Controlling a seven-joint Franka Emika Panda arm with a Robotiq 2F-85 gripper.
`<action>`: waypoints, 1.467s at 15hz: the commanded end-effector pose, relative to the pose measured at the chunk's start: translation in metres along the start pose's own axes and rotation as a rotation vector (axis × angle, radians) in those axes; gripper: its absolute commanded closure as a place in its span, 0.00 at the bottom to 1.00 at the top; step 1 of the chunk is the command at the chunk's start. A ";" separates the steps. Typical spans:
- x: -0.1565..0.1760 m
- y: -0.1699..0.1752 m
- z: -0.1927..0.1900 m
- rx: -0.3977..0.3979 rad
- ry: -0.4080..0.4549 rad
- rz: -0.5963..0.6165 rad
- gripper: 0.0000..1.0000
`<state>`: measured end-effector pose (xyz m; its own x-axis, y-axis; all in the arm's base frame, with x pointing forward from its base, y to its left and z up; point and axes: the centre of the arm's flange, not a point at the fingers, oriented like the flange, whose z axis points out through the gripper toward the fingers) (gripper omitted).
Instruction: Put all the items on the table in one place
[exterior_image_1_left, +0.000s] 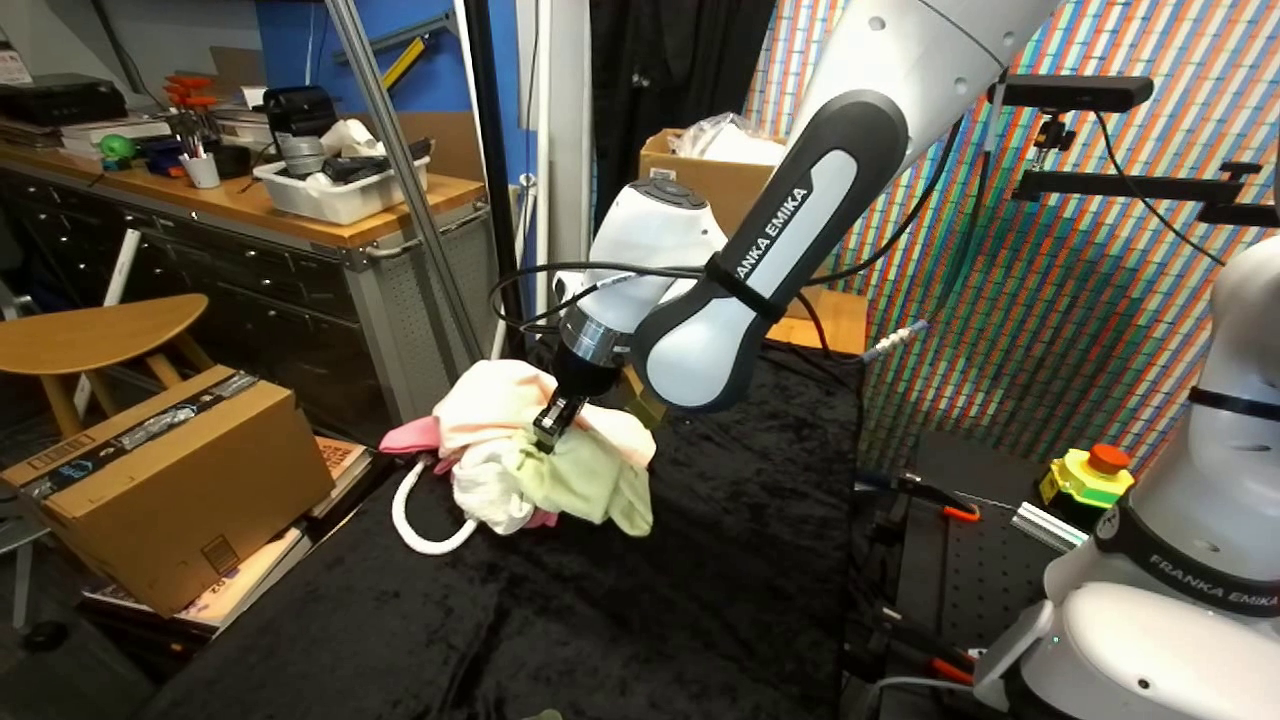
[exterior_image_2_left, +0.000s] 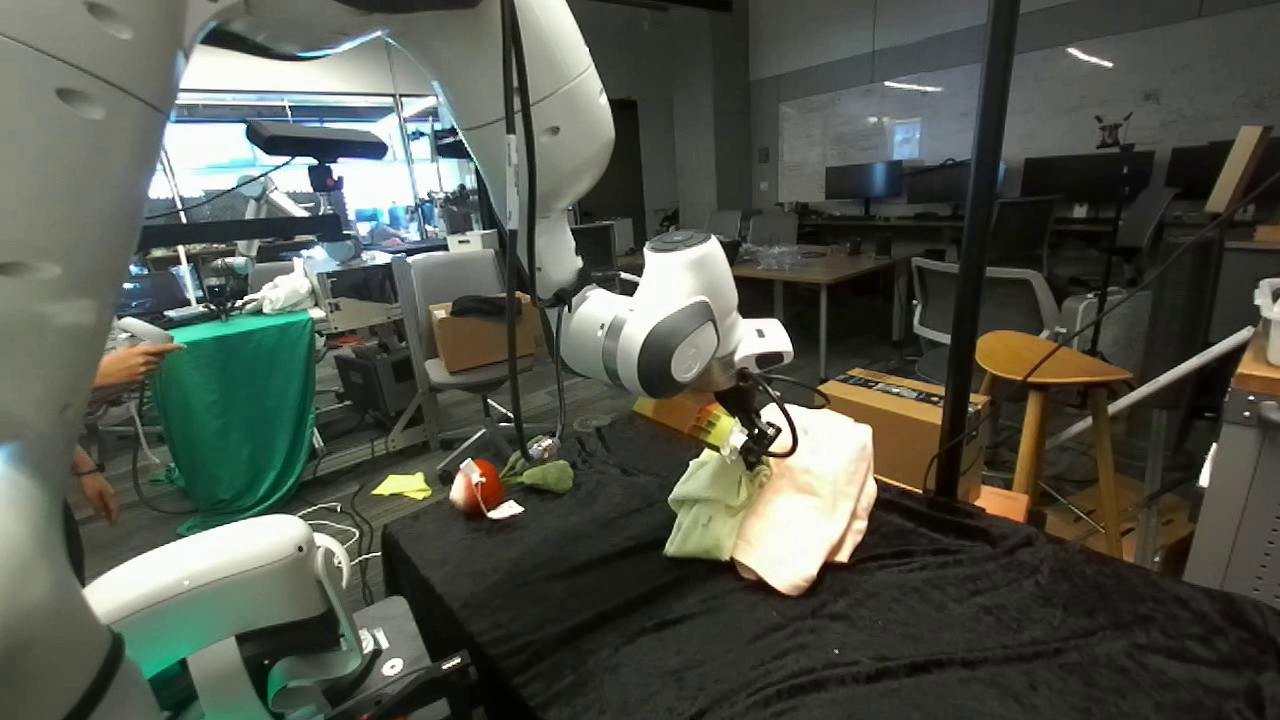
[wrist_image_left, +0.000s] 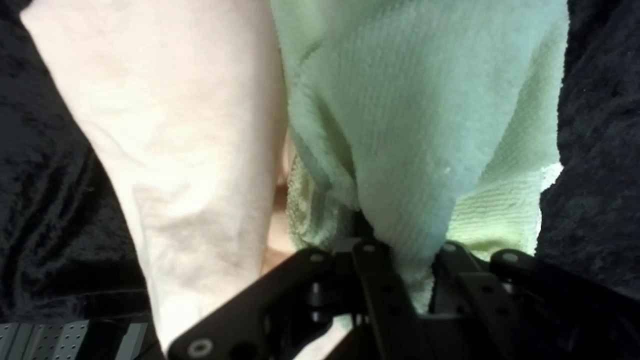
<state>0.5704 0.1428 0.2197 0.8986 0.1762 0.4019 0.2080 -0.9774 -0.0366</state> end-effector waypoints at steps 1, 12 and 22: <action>0.006 -0.008 -0.020 -0.011 0.004 -0.032 0.52; -0.005 -0.035 -0.105 0.075 -0.189 -0.093 0.00; -0.102 -0.048 -0.084 0.073 -0.373 -0.133 0.00</action>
<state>0.4709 0.1619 0.2617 0.9494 0.3040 0.0791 0.3097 -0.9479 -0.0741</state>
